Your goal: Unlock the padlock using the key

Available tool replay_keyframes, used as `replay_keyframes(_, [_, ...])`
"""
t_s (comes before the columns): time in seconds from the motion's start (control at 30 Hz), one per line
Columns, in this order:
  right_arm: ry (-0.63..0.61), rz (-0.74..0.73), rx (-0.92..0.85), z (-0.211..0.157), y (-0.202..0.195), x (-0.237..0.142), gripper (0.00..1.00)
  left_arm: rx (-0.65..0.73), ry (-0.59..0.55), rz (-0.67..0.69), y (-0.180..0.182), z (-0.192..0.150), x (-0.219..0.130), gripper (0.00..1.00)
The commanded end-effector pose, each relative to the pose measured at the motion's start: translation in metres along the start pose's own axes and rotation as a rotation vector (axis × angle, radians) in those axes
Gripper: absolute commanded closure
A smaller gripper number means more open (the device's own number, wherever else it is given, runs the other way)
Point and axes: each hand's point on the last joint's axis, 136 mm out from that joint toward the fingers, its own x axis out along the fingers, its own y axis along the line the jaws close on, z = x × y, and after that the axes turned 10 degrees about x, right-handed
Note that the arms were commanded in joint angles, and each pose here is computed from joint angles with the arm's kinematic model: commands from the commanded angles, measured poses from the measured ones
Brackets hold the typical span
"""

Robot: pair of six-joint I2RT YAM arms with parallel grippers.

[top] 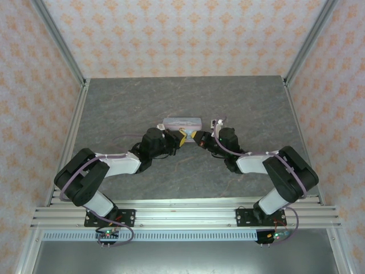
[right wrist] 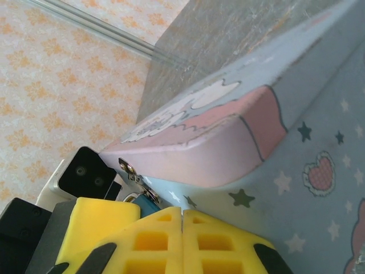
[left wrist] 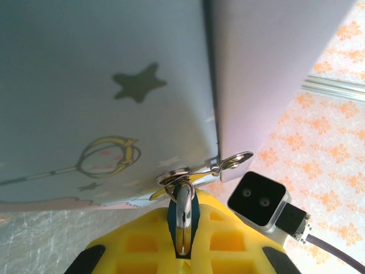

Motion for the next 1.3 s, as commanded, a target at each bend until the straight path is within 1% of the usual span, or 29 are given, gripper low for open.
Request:
replay_keyframes(0.0, [-0.034,0.075,-0.094,0.002,0.026,-0.004,1.00,0.109,0.201,-0.237,-0.075,-0.051,-0.012,1.00])
replay_keyframes(0.17, [-0.046,0.083,-0.117,0.004,0.030,-0.008,1.00,0.113,0.194,-0.260,-0.080,-0.050,-0.014,1.00])
replay_keyframes(0.43, [-0.023,0.113,-0.114,-0.001,0.035,-0.007,1.00,0.104,0.191,-0.282,-0.086,-0.049,-0.011,1.00])
replay_keyframes(0.6, [0.007,0.171,-0.079,-0.005,0.051,-0.007,1.00,0.112,0.191,-0.263,-0.084,-0.049,-0.008,1.00])
replay_keyframes(0.83, [0.066,0.230,-0.072,-0.019,0.078,0.002,1.00,0.125,0.202,-0.256,-0.084,-0.055,-0.005,1.00])
replay_keyframes(1.1, [0.056,0.256,-0.034,-0.014,0.086,0.009,1.00,0.137,0.217,-0.256,-0.085,-0.064,-0.003,1.00])
replay_keyframes(1.17, [0.059,0.260,-0.025,-0.013,0.089,0.011,1.00,0.143,0.226,-0.239,-0.080,-0.068,-0.002,1.00])
replay_keyframes(1.27, [0.081,0.256,0.001,-0.015,0.091,0.014,1.00,0.162,0.232,-0.178,-0.065,-0.069,0.001,1.00])
